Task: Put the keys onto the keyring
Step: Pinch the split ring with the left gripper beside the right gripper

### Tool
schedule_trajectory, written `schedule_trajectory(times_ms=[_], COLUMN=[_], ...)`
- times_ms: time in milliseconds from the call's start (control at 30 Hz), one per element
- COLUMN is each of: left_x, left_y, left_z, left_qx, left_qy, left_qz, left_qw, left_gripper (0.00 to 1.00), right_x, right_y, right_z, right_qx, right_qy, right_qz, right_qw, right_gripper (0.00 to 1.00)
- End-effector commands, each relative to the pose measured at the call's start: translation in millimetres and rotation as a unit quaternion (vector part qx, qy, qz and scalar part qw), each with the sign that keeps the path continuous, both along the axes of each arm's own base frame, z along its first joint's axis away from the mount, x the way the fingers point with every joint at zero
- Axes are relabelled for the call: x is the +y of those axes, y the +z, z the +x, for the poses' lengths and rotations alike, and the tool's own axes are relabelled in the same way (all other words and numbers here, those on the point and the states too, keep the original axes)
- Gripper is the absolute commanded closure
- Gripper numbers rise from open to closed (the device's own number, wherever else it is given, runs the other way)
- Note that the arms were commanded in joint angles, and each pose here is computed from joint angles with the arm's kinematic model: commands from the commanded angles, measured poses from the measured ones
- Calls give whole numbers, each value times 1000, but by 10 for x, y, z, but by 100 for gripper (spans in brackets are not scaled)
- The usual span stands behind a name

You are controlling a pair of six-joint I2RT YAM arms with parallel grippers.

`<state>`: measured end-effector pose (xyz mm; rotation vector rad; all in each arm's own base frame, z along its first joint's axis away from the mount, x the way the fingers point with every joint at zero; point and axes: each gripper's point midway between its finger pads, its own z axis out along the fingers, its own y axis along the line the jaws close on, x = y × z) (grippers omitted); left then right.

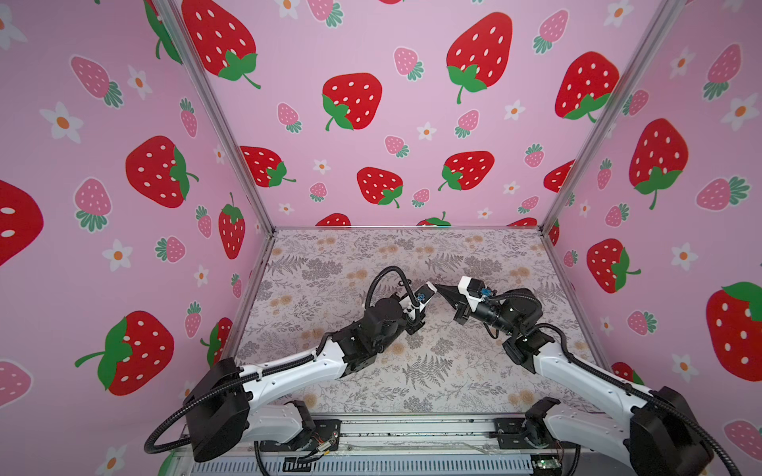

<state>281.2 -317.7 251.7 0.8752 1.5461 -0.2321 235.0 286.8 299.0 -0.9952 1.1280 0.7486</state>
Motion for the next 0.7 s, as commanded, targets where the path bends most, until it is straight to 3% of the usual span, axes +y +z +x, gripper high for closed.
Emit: schedule_trajectory(times_ms=[0,400,667], left_x=[-28,-178,-102], left_y=[398,293,318], left_z=[7,-144,108], left_qx=[-28,-5,-4], left_qy=[1,-59,17], left_qz=[-56,-53,-50], left_qw=[998,997,999], left_gripper=[74,67,66], right_x=[-17,-24,-23], right_y=[140,144,160], right_z=[14,62,50], right_qx=[-5,1,2], right_qy=[-5,-18,-16], right_qz=[25,29,31], right_qw=[1000,999,999], right_gripper=[100,100,100])
